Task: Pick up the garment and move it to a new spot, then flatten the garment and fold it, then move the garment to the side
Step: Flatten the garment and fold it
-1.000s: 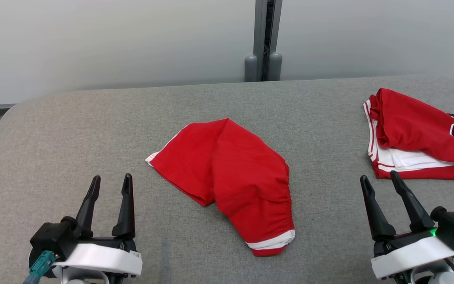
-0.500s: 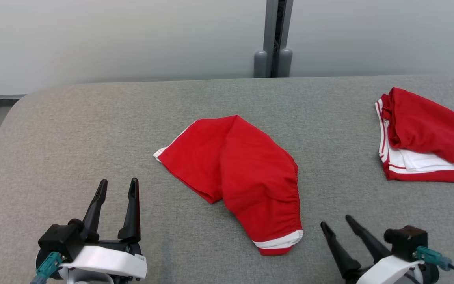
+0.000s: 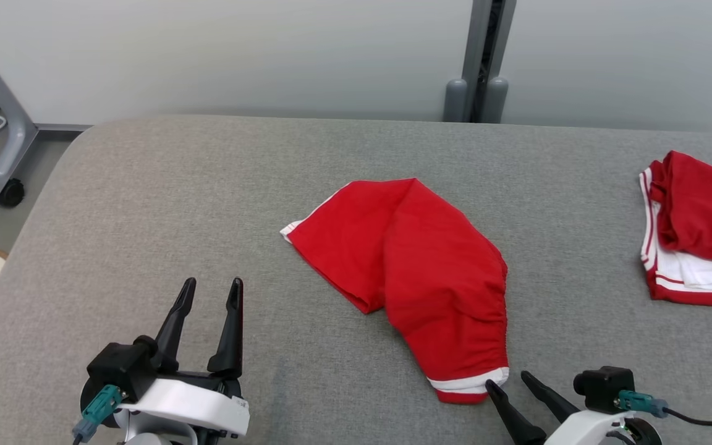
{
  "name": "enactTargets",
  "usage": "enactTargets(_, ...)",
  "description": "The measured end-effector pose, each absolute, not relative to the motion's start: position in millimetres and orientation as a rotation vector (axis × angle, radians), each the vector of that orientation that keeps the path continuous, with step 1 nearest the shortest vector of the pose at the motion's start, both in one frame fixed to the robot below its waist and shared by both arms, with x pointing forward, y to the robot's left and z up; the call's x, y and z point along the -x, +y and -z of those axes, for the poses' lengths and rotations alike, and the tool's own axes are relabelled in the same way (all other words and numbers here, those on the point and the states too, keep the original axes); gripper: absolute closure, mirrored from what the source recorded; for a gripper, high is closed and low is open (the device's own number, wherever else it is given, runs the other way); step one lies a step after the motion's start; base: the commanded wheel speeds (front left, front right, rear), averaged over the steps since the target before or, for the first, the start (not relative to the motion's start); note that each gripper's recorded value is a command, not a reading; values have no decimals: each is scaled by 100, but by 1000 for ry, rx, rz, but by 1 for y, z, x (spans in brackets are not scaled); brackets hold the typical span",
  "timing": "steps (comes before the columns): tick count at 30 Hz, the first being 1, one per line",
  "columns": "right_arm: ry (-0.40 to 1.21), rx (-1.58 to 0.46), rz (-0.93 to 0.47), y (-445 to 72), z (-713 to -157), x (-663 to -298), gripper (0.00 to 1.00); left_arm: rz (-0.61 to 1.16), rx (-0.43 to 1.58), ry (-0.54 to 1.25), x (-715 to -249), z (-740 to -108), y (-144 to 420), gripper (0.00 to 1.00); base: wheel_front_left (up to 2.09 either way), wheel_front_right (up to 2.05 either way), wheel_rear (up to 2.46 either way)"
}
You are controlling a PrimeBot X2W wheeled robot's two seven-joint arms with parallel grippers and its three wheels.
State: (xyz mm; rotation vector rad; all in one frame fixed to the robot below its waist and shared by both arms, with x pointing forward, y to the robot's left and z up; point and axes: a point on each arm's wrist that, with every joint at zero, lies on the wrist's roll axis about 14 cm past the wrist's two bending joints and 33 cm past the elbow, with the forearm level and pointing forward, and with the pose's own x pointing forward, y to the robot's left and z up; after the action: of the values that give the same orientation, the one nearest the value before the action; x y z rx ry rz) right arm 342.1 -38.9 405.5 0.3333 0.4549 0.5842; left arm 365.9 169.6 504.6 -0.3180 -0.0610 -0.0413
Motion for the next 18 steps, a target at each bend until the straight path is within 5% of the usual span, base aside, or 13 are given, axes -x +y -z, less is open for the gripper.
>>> enactTargets(12, 512, -336, -613, -24, -388, -351, 0, -10, 310, -59, -360, -502, 187, 0, 0, 0, 0)
enactTargets(14, 513, -340, -619, -21, -387, -352, 57, -16, 310, -56, -359, -501, 189, 0, 0, 0, 0)
enactTargets(16, 508, -339, -631, -17, -389, -354, 99, -20, 311, -54, -359, -500, 190, 0, 0, 0, 0)
enactTargets(18, 506, -338, -635, -16, -388, -355, 100, -23, 310, -54, -358, -500, 191, 0, 0, 0, 0)
